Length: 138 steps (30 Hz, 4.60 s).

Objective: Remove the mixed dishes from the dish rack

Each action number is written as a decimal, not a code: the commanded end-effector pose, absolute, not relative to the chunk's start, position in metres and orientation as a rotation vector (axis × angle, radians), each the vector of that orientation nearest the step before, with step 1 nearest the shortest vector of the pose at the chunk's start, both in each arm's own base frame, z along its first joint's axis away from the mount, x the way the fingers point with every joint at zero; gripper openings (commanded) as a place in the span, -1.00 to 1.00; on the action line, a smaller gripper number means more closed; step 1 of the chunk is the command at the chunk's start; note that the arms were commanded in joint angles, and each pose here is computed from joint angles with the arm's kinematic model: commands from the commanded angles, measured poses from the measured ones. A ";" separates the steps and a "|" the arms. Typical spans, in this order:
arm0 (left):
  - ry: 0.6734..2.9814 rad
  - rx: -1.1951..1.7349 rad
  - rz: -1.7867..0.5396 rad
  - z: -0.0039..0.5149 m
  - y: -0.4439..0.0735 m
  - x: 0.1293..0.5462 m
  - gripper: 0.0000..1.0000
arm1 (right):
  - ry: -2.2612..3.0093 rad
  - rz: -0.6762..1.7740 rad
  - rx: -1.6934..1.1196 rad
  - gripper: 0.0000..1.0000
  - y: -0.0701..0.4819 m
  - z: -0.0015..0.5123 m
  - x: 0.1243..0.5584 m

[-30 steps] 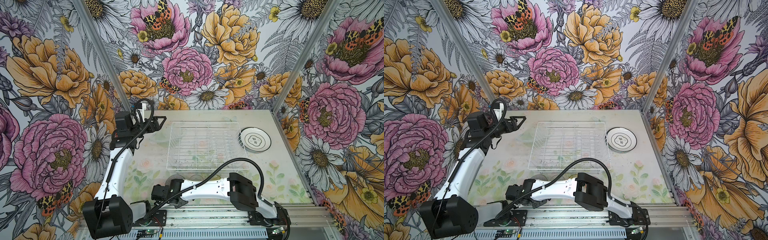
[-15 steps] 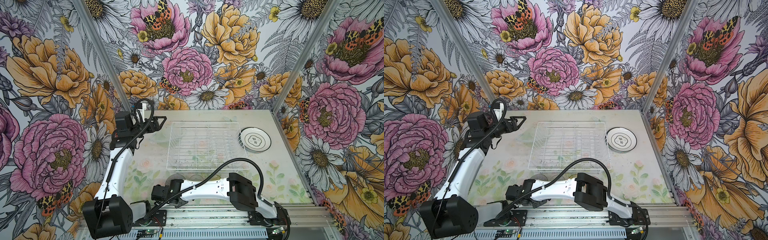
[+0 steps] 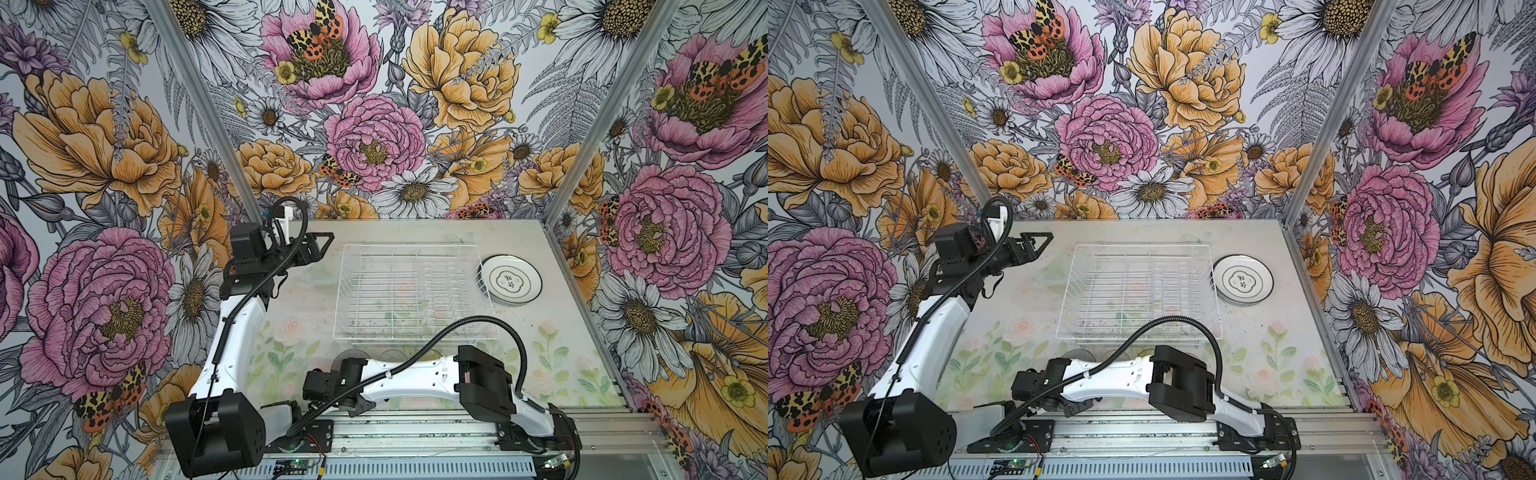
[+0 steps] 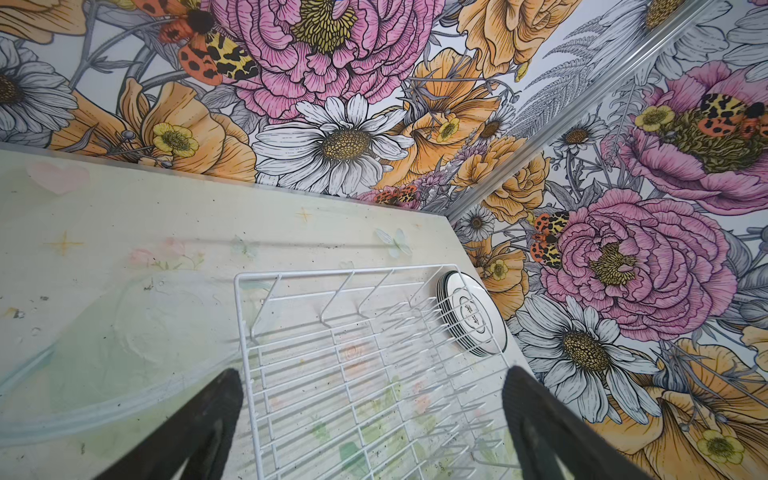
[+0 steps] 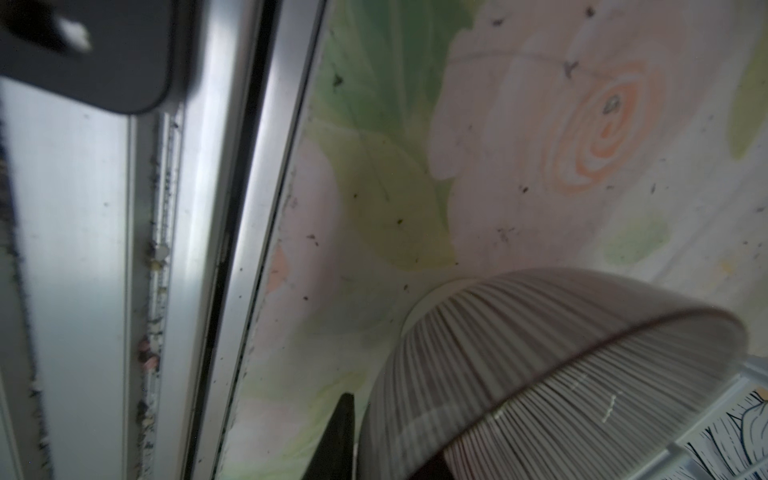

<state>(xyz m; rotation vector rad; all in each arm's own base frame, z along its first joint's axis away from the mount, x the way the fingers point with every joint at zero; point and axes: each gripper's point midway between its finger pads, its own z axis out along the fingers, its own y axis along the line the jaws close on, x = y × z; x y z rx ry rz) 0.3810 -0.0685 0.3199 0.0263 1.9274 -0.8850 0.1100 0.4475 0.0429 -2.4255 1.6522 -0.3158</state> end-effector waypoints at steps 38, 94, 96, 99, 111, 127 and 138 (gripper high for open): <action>1.982 -0.003 -0.816 0.293 -0.061 0.392 0.98 | 1.793 0.112 -1.592 -0.26 0.368 0.270 0.172; 1.702 0.112 -0.102 0.134 -0.017 0.394 0.98 | 1.789 -0.268 0.402 0.16 -0.064 0.150 0.352; 1.661 0.077 -0.078 0.137 -0.012 0.386 0.98 | 1.794 -0.265 0.398 0.15 -0.063 0.145 0.356; 1.672 0.088 -0.082 0.136 -0.014 0.388 0.98 | 1.778 -0.255 0.376 0.15 -0.060 0.140 0.365; 1.704 0.062 -0.064 0.134 -0.010 0.396 0.98 | 1.779 -0.193 0.191 0.25 -0.039 0.118 0.394; 1.751 0.016 -0.066 0.130 -0.002 0.405 0.98 | 1.803 -0.199 0.199 0.99 -0.041 0.116 0.396; 1.752 0.015 -0.066 0.130 -0.001 0.405 0.98 | 1.804 -0.198 0.201 0.99 -0.041 0.116 0.396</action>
